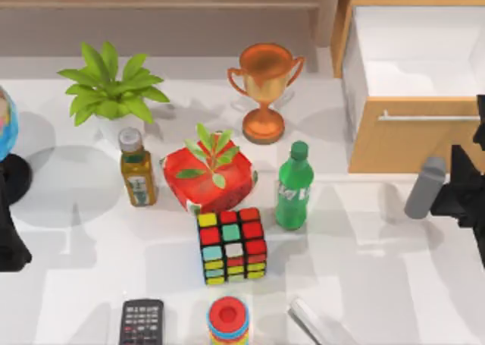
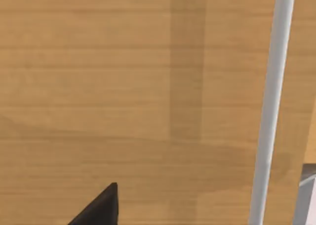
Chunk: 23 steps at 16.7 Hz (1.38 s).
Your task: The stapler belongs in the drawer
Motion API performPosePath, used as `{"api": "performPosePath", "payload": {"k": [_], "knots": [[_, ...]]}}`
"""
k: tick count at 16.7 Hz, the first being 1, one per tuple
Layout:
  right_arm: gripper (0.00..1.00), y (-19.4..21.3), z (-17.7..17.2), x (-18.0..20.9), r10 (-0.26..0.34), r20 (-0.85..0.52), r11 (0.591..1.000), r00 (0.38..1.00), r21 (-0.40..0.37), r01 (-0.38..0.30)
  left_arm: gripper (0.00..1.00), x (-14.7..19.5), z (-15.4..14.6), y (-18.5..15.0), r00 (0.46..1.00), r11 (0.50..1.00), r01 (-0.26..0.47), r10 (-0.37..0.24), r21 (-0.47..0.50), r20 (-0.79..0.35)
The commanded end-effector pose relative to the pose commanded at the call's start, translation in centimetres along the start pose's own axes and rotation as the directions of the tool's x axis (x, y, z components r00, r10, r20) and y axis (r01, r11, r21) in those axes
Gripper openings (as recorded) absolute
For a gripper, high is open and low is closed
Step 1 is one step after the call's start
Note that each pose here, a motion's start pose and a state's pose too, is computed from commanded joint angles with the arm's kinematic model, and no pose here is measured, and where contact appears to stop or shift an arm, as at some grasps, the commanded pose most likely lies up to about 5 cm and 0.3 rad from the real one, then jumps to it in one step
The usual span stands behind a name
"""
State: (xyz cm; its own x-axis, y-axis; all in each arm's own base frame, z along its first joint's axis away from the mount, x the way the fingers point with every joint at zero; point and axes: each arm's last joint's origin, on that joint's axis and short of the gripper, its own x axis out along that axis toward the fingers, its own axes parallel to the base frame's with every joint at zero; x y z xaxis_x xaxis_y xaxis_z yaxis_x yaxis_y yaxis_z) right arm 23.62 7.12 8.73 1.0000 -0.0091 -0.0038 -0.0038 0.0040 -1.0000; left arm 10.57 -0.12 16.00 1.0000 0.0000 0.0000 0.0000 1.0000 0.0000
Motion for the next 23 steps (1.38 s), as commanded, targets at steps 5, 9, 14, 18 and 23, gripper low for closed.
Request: {"api": "performPosePath", "payload": {"k": [5, 9, 14, 18, 23], "knots": [[1.00, 0.0, -0.1, -1.3, 0.004, -0.003, 1.000, 1.000, -0.002, -0.004, 1.00, 0.0, 0.0, 0.0, 1.000, 1.000, 0.000, 0.000, 0.000, 0.000], [1.00, 1.2, 0.0, -1.3, 0.065, 0.004, 0.998, 0.998, -0.017, -0.065, 1.00, 0.0, 0.0, 0.0, 1.000, 1.000, 0.000, 0.000, 0.000, 0.000], [1.00, -2.1, 3.0, -0.6, -0.041, 0.169, 0.981, 0.985, 0.195, 0.008, 1.00, 0.0, 0.0, 0.0, 1.000, 1.000, 0.000, 0.000, 0.000, 0.000], [1.00, -7.0, 6.6, 0.6, -0.128, 0.329, 0.890, 0.936, 0.454, -0.038, 1.00, 0.0, 0.0, 0.0, 1.000, 1.000, 0.000, 0.000, 0.000, 0.000], [1.00, -12.7, 11.7, 0.9, -0.032, 0.535, 0.695, 0.845, 0.619, -0.366, 1.00, 0.0, 0.0, 0.0, 1.000, 1.000, 0.000, 0.000, 0.000, 0.000]]}}
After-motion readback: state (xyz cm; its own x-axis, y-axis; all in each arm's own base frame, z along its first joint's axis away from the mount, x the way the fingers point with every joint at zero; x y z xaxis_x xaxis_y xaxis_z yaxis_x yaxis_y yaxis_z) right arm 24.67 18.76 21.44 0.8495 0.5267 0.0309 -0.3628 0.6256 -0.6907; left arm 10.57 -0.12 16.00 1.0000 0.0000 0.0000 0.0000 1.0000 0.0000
